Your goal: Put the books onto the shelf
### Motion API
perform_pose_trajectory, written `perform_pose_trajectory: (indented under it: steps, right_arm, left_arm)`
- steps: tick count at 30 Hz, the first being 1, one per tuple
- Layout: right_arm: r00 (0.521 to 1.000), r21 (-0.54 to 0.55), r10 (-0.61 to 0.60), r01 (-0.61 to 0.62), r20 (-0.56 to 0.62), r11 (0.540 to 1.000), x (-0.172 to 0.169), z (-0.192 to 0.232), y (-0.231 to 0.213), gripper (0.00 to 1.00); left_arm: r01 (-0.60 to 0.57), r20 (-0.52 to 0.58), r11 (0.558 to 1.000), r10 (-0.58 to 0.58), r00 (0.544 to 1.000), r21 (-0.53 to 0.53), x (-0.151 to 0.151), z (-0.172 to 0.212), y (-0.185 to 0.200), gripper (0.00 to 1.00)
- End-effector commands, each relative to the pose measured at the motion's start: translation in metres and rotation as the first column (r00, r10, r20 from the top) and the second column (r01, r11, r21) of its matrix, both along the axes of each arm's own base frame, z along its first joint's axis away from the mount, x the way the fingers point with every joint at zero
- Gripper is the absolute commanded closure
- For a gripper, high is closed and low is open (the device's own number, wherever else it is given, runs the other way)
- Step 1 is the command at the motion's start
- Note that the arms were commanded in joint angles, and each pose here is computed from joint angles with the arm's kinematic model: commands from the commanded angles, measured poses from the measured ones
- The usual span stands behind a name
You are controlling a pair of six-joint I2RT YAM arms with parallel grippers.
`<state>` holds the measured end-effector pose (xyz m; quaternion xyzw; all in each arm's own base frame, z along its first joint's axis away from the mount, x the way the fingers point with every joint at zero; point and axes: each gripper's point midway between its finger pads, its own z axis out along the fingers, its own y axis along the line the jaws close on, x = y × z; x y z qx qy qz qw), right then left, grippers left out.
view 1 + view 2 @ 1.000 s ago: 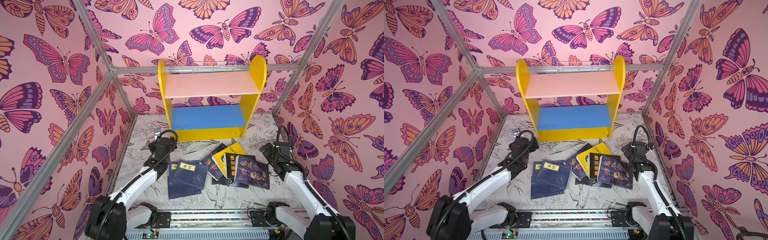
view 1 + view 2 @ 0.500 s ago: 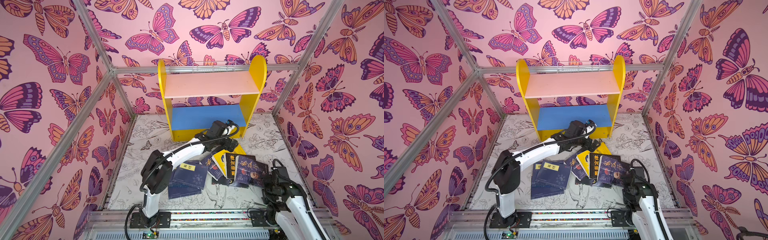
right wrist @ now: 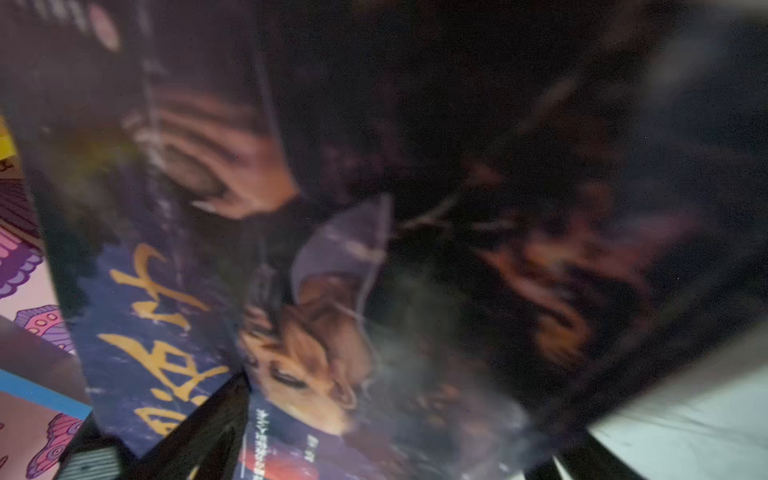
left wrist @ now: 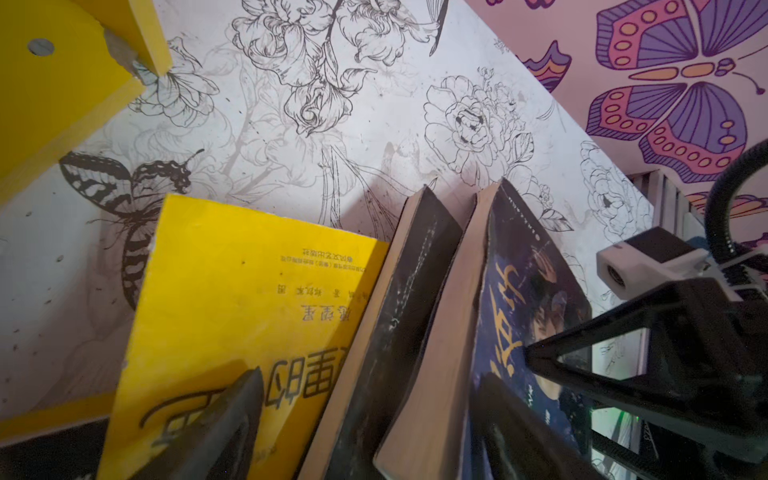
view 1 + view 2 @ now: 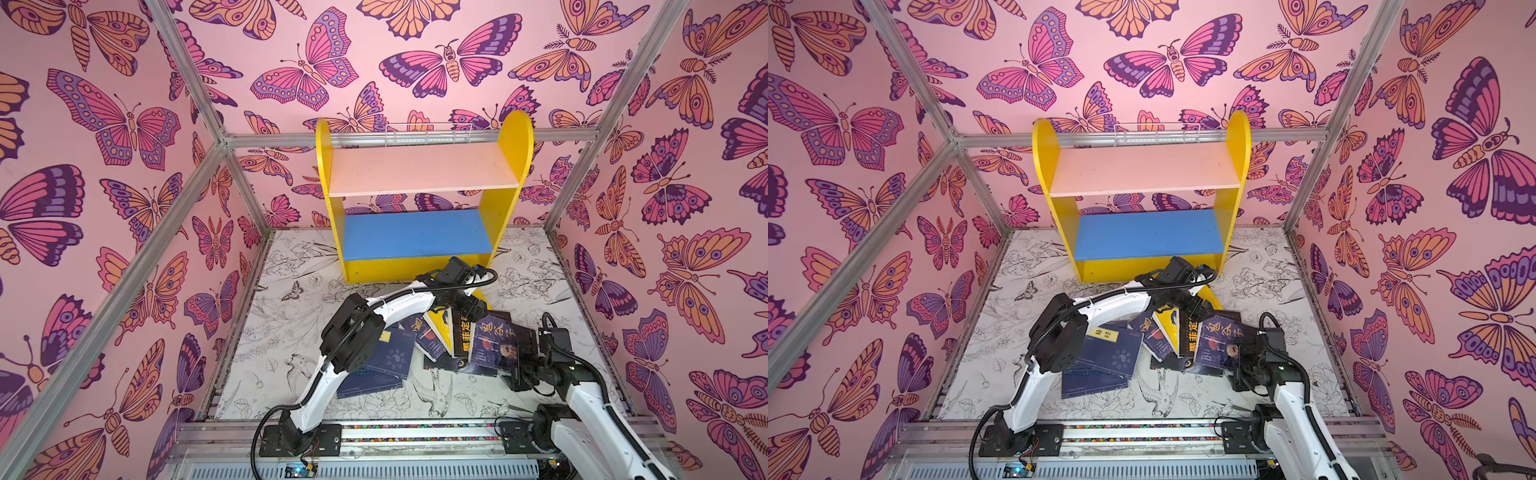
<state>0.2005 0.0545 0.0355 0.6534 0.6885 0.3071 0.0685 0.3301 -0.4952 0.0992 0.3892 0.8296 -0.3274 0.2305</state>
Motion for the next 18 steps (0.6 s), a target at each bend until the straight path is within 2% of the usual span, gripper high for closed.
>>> perform_pose_trajectory:
  steps: [1, 6, 8, 11, 15, 18]
  right_arm:
    - [1.000, -0.055, 0.009, -0.010, -0.016, 0.998, 0.000, -0.020, -0.007, 0.06]
    - [0.999, -0.122, 0.045, -0.042, 0.026, 0.992, 0.014, -0.009, -0.014, 0.11]
    - [0.996, -0.156, 0.066, -0.055, 0.063, 0.986, 0.021, -0.002, -0.017, 0.16]
    - [0.986, -0.211, 0.118, -0.091, 0.119, 0.973, 0.032, 0.014, -0.019, 0.27]
    - [0.960, -0.294, 0.205, -0.144, 0.189, 0.945, 0.047, 0.042, -0.021, 0.46]
    - [0.942, -0.337, 0.258, -0.176, 0.216, 0.925, 0.053, 0.055, -0.021, 0.57]
  left_arm:
    - [-0.021, 0.030, 0.998, 0.019, 0.999, 0.061, 0.009, -0.018, 0.006, 0.25]
    - [-0.041, 0.044, 0.990, 0.035, 0.998, 0.136, 0.008, -0.043, 0.021, 0.40]
    - [-0.038, 0.043, 0.986, 0.031, 0.999, 0.162, 0.006, -0.053, 0.027, 0.46]
    - [-0.044, 0.045, 0.980, 0.036, 0.998, 0.194, 0.004, -0.063, 0.034, 0.52]
    - [-0.041, 0.036, 0.978, 0.034, 0.999, 0.207, 0.002, -0.070, 0.037, 0.56]
    - [-0.043, 0.030, 0.976, 0.038, 0.999, 0.212, 0.001, -0.073, 0.038, 0.58]
